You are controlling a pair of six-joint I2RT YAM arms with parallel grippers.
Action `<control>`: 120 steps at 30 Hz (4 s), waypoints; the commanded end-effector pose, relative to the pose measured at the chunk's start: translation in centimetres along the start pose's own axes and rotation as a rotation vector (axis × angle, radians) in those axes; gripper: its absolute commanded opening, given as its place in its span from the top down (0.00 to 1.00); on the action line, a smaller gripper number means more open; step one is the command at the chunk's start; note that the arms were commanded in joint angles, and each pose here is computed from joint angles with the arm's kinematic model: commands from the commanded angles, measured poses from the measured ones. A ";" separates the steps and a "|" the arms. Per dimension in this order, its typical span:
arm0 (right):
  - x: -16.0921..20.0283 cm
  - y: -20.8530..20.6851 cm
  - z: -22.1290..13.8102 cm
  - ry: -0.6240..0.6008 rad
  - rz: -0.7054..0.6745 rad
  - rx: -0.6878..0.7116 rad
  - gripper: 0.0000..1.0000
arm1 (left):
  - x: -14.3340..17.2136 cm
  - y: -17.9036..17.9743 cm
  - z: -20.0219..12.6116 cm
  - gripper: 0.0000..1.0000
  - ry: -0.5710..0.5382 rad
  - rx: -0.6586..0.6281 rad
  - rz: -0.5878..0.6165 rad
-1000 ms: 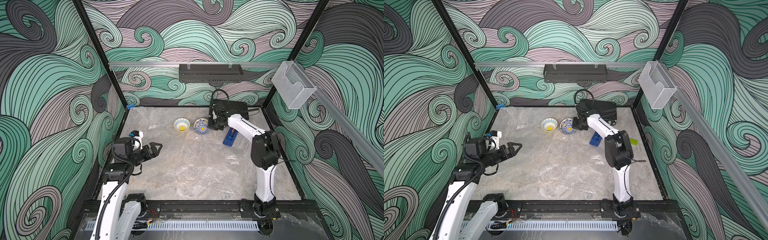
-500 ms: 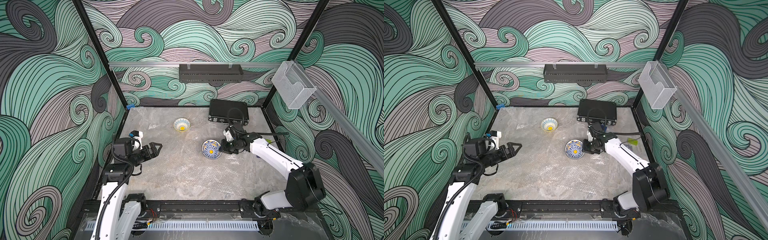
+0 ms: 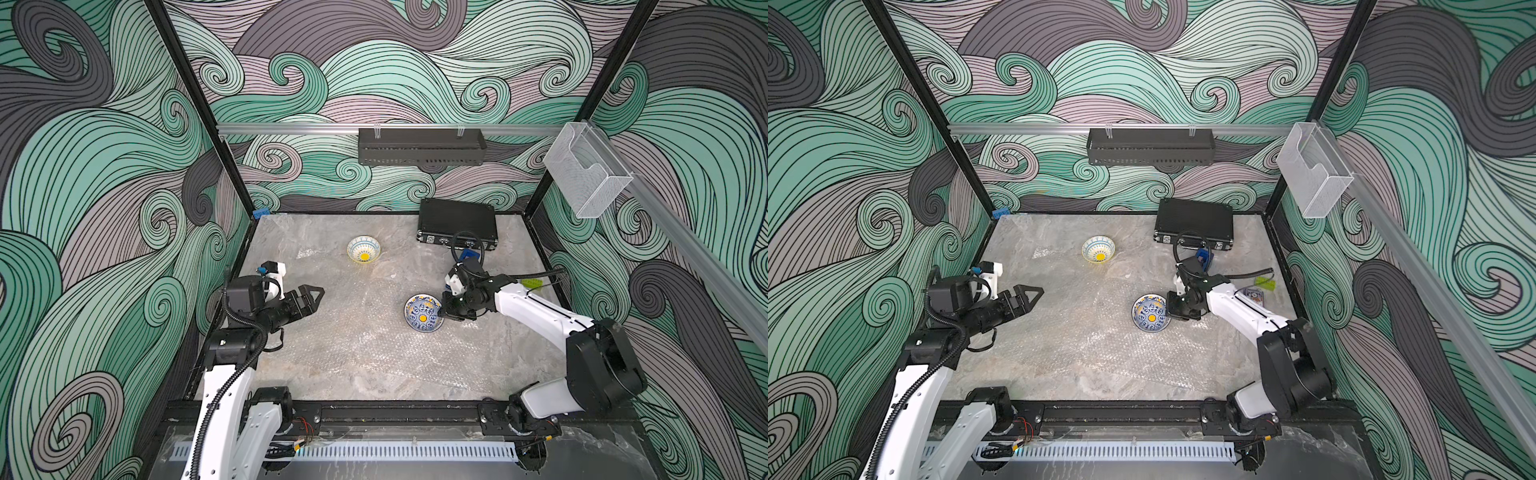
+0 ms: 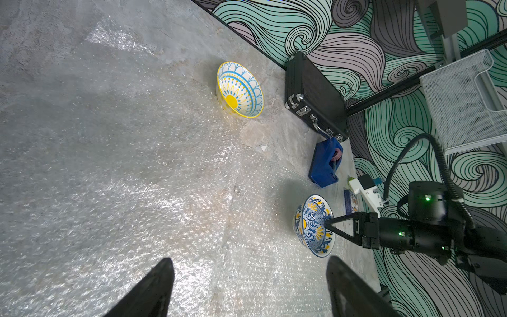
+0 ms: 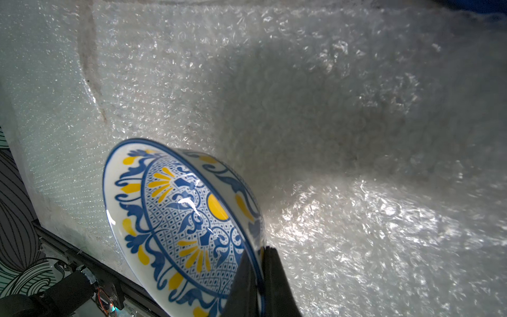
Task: Wrap bowls in bubble wrap
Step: Place the bowl on the bubble wrap, then wrap the bowl in bubble wrap.
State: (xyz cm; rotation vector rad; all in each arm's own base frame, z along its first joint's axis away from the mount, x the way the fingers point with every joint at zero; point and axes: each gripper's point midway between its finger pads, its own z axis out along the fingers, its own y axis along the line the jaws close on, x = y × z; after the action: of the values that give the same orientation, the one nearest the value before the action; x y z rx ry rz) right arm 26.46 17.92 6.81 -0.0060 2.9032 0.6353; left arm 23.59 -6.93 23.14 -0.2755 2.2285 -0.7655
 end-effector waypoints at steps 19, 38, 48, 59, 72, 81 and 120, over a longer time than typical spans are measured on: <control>-1.4 0.6 -4.4 -0.268 -0.098 -0.026 0.32 | 1.1 -4.9 5.2 0.27 0.084 0.069 0.087; -0.4 -0.9 -5.9 -0.458 -0.099 -0.056 0.33 | 6.6 -2.9 27.4 0.37 0.513 -0.164 0.223; -0.1 -1.2 -4.7 -0.433 -0.089 -0.059 0.34 | 7.2 -0.9 30.0 0.36 0.528 -0.244 0.228; 0.0 -1.3 -4.6 -0.435 -0.087 -0.056 0.33 | 8.7 -1.2 30.2 0.38 0.561 -0.256 0.238; 0.1 -1.4 -4.3 -0.422 -0.087 -0.054 0.34 | 8.2 -5.6 28.2 0.49 0.524 -0.088 0.211; 0.1 -1.3 -4.2 -0.417 -0.085 -0.057 0.34 | 8.4 -6.7 27.8 0.71 0.524 -0.038 0.202; -2.0 2.4 -6.5 -0.423 -0.086 -0.200 0.38 | 22.4 -17.5 21.3 1.00 0.686 0.335 0.619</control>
State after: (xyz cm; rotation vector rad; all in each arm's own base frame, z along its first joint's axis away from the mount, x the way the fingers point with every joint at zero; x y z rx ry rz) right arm 26.98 16.33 12.71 -0.0146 2.4323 0.7169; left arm 22.78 -39.02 9.45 0.8757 2.5089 -0.9640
